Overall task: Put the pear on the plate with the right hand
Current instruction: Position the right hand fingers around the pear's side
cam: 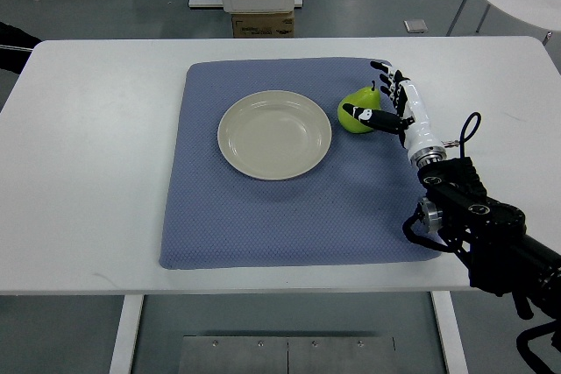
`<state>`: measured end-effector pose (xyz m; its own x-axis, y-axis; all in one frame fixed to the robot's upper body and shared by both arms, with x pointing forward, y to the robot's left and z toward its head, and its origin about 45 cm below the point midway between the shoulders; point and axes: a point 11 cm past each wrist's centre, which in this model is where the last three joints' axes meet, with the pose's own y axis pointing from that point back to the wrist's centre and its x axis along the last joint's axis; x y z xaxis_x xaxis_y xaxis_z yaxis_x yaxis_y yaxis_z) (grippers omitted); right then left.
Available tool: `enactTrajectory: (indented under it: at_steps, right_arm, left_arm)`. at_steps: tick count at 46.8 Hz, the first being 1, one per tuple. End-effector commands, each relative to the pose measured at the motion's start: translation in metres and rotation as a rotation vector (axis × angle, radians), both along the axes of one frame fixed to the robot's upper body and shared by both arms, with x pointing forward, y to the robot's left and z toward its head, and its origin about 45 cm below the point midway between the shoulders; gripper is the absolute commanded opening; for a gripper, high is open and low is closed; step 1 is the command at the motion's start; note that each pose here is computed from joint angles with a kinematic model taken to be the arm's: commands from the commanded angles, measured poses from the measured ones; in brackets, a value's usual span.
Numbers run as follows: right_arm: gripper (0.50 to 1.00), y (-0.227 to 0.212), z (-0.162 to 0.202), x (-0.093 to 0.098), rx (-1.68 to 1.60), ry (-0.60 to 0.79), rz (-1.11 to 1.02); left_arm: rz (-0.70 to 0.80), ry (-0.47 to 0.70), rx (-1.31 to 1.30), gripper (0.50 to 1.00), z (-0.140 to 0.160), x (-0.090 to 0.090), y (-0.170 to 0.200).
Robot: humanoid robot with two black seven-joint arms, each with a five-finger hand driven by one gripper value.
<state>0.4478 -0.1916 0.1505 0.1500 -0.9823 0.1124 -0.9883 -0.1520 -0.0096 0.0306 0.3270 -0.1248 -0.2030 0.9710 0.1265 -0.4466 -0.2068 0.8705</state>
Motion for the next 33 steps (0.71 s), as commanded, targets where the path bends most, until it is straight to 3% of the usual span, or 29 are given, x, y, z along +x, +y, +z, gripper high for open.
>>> enactTrajectory:
  at_steps: [1, 33]
  right_arm:
    - [0.987, 0.001, -0.003, -0.002, -0.01, 0.007, 0.009]
    - [0.993, -0.007, -0.013, 0.001, -0.005, 0.103, -0.019]
  left_arm:
    - [0.0, 0.0, 0.0, 1.0, 0.0, 0.0, 0.0]
    - [0.0, 0.0, 0.0, 1.0, 0.0, 0.0, 0.0]
